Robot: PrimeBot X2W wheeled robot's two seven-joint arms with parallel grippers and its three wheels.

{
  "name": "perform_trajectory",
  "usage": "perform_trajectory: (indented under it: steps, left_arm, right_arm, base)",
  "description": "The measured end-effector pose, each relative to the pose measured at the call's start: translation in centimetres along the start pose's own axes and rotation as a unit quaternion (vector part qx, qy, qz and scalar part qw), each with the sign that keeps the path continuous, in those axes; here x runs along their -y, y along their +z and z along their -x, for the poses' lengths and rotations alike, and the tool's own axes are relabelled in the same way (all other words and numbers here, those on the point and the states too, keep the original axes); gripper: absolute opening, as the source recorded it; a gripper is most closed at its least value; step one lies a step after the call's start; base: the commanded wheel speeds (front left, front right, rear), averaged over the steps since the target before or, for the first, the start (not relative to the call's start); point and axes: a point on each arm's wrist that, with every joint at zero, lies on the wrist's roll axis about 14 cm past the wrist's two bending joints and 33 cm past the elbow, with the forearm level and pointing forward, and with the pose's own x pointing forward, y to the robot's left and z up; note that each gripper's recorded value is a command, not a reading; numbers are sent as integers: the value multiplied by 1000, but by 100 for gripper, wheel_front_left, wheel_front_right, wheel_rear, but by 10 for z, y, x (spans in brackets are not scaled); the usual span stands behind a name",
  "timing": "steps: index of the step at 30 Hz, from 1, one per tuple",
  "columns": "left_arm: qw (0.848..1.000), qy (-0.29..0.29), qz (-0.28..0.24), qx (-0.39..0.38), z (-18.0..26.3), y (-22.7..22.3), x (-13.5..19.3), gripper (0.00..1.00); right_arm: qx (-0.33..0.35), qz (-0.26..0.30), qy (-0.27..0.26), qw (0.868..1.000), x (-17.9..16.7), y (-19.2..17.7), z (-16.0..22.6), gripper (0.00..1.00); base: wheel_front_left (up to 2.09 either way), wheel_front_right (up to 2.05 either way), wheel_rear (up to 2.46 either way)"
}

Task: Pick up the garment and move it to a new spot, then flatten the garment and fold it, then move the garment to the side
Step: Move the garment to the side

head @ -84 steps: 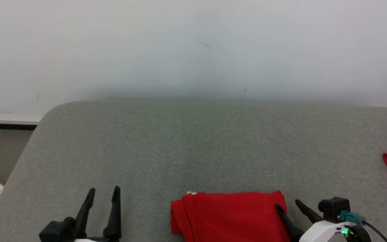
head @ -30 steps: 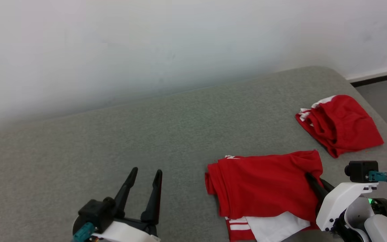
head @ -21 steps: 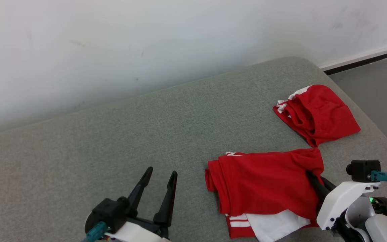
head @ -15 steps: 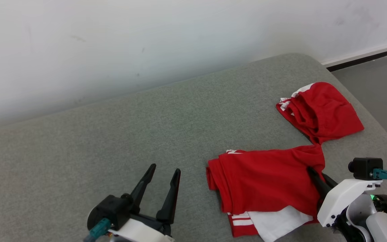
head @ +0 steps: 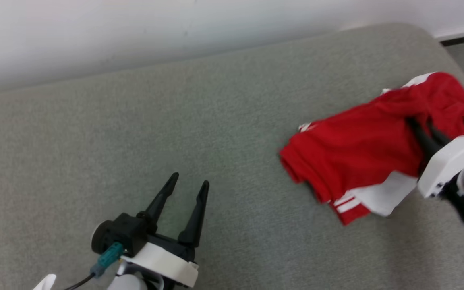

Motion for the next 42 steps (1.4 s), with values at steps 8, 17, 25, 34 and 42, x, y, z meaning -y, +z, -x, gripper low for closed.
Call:
perform_trajectory:
  steps: [8, 17, 25, 34, 42]
  left_arm:
    - [999, 43, -1, -31, 10, -26, -44, 100]
    - [997, 60, 3, -51, 9, -50, -68, 100]
    - [996, 67, 0, -53, 2, -62, -88, 100]
    - [996, 78, -4, -51, 0, -64, -99, 100]
    - [995, 93, -9, -46, 9, -48, -97, 100]
  right_arm:
    - [-39, 58, -56, 996, 55, 16, -29, 0]
    - [-71, 102, -127, 984, 114, 22, -43, 0]
    - [-110, 163, -203, 959, 163, 10, -54, 17]
    - [-119, 190, -226, 948, 170, -10, -75, 100]
    - [-65, 216, -222, 949, 154, 21, -65, 100]
  base:
    - [0, 0, 0]
    - [0, 0, 0]
    - [0, 0, 0]
    - [0, 0, 0]
    - [0, 0, 0]
